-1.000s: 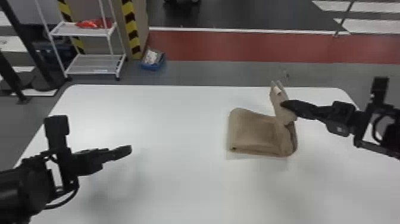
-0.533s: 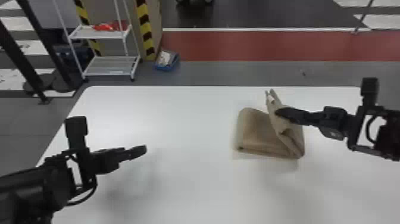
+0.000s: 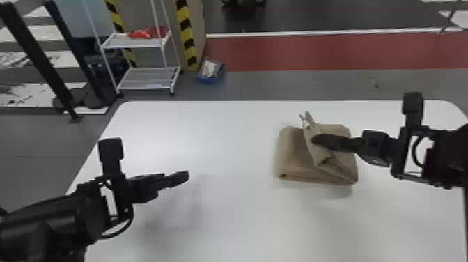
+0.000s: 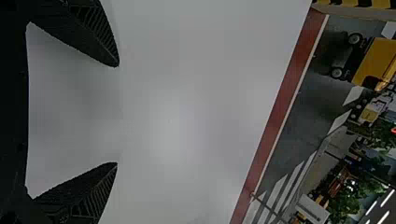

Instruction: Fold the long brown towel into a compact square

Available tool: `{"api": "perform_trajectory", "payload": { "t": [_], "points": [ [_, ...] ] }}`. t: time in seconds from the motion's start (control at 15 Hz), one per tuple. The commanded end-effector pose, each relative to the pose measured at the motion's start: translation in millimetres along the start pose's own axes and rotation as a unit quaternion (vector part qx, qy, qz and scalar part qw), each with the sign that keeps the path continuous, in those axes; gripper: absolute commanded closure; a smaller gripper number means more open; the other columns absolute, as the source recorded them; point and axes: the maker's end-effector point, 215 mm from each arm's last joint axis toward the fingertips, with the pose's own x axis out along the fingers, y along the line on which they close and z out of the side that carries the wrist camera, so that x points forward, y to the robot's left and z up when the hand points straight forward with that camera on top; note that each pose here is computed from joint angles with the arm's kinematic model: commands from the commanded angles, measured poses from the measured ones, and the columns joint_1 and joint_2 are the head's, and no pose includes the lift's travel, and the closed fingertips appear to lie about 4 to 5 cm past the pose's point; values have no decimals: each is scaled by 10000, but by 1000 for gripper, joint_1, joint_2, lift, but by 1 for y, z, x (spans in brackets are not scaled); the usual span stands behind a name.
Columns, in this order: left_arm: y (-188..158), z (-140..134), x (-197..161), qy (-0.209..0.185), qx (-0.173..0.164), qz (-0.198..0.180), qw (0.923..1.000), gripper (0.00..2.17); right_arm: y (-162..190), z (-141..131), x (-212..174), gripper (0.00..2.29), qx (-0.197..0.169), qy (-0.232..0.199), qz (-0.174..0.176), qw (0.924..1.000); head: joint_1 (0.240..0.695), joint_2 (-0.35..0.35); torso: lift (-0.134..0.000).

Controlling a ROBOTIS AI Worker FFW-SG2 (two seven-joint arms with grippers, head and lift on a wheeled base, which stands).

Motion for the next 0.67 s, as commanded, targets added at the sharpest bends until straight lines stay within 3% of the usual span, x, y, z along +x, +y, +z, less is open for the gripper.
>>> {"api": "perform_trajectory", "payload": {
  "t": [0.0, 0.47, 0.53, 0.6],
  "points": [
    [1, -1, -1, -6, -5, -4, 10000, 80, 2, -14, 17, 1578, -140, 188, -40, 9997, 695, 111, -120],
    [3, -1, -2, -16, -28, 5, 10000, 80, 7, -49, 42, 1484, -342, 625, -7, 9975, 695, 162, -120],
    [3, -1, -2, -22, -35, -4, 10000, 80, 10, -53, 43, 1247, -337, 664, 69, 9972, 695, 166, -120],
    [3, -1, -3, -20, -32, 3, 10000, 80, 17, -57, 44, 775, -328, 696, 206, 9968, 695, 171, -120]
  ]
}}
